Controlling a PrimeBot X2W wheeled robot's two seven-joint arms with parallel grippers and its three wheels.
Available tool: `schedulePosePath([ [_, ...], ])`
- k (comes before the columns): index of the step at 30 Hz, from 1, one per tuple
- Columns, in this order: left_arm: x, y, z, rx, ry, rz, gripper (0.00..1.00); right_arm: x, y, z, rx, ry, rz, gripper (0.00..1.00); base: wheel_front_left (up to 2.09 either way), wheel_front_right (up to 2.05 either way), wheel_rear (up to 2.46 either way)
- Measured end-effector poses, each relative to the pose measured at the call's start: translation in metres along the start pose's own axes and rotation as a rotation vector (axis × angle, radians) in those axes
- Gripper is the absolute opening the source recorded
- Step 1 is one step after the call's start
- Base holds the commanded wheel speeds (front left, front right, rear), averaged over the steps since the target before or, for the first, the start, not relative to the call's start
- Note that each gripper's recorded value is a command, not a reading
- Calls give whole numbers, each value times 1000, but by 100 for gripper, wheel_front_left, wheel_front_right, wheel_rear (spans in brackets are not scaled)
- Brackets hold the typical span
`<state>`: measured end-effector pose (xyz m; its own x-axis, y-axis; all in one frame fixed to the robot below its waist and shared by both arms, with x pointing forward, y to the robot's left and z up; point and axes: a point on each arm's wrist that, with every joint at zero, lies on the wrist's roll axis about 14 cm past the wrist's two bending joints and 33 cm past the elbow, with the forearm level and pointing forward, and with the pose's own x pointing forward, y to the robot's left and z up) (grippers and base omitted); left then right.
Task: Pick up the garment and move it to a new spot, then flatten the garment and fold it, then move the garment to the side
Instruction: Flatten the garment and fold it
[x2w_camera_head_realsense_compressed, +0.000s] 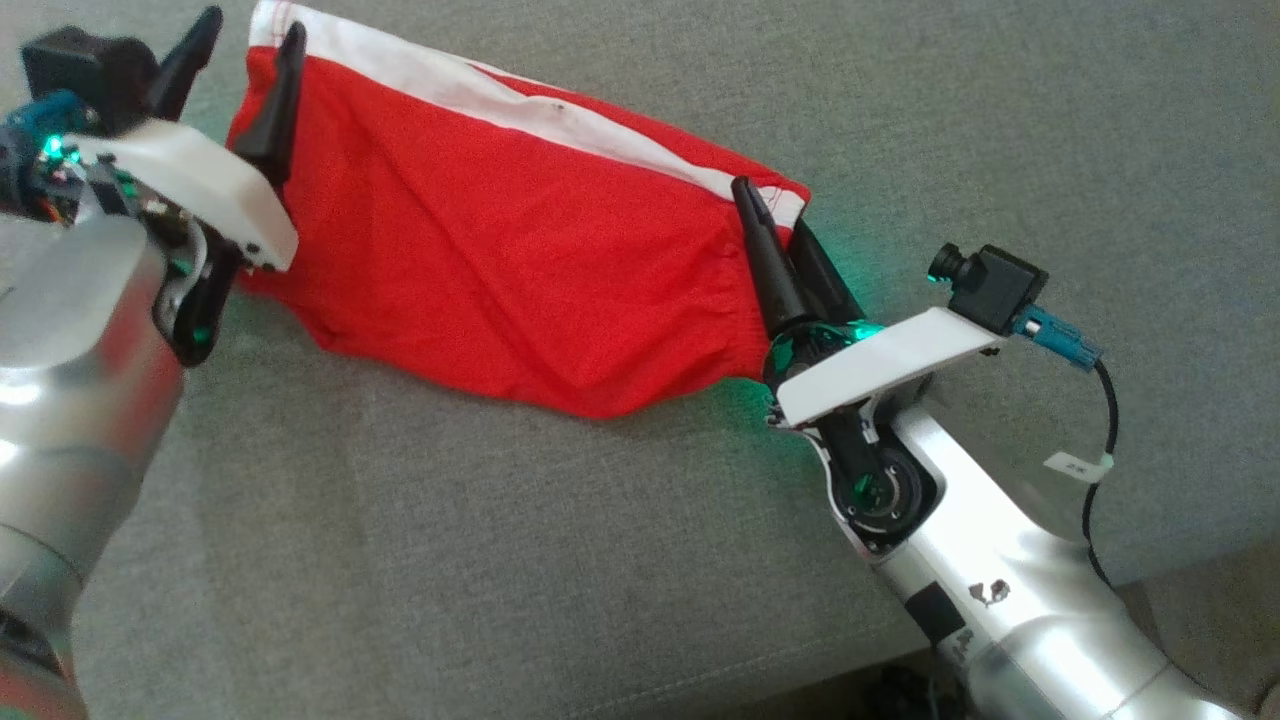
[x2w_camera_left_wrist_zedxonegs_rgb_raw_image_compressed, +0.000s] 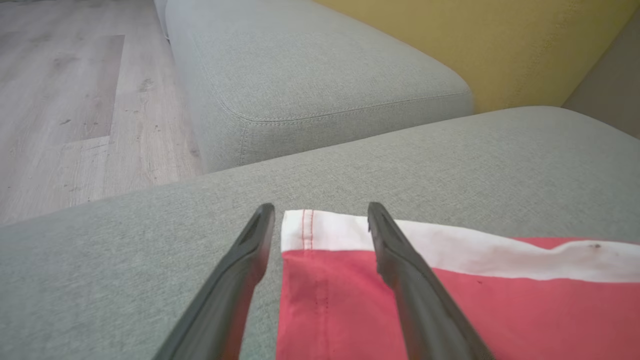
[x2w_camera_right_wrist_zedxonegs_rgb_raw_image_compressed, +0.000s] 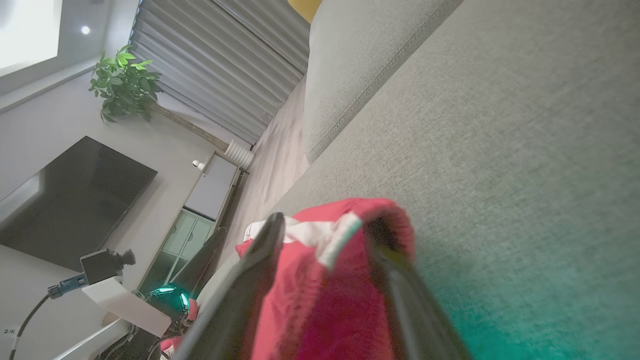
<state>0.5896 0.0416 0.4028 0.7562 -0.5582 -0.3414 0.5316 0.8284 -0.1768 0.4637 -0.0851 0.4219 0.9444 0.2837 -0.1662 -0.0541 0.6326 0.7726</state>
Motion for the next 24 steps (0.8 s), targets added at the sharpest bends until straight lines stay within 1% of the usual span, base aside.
schedulePosePath([
  [2, -5, 0, -1, 10, -1, 3, 100, -1, -1, 1, -3, -2, -6, 100, 0, 0, 0],
  [4, -11, 0, -5, -2, -1, 15, 100, -5, -4, 2, -9, -4, -19, 100, 0, 0, 0],
  [6, -20, 1, -12, -18, 2, 28, 100, -10, -8, 1, -8, -5, -36, 100, 0, 0, 0],
  [11, -38, -1, -24, -17, 7, 49, 100, -26, -15, -5, -2, -1, -71, 100, 0, 0, 0],
  [15, -50, 2, -13, -39, -34, 102, 100, -41, -30, 13, -34, -57, -116, 100, 0, 0, 0],
  [17, -56, 5, 2, -23, -85, 137, 100, -50, -40, 28, -124, -89, -138, 100, 0, 0, 0],
  [18, -60, 6, 9, -14, -110, 152, 100, -53, -44, 40, -145, -126, -152, 100, 0, 0, 0],
  [19, -65, 5, 15, 3, -130, 163, 100, -57, -45, 50, -178, -156, -159, 100, 0, 0, 0],
  [20, -70, 5, 18, 8, -151, 178, 100, -59, -42, 56, -236, -172, -151, 100, 0, 0, 0],
  [22, -84, 4, 17, 17, -174, 209, 100, -65, -37, 71, -301, -223, -150, 100, 0, 0, 0],
  [24, -99, 2, 8, 16, -177, 241, 100, -71, -32, 75, -365, -243, -146, 100, 0, 0, 0],
])
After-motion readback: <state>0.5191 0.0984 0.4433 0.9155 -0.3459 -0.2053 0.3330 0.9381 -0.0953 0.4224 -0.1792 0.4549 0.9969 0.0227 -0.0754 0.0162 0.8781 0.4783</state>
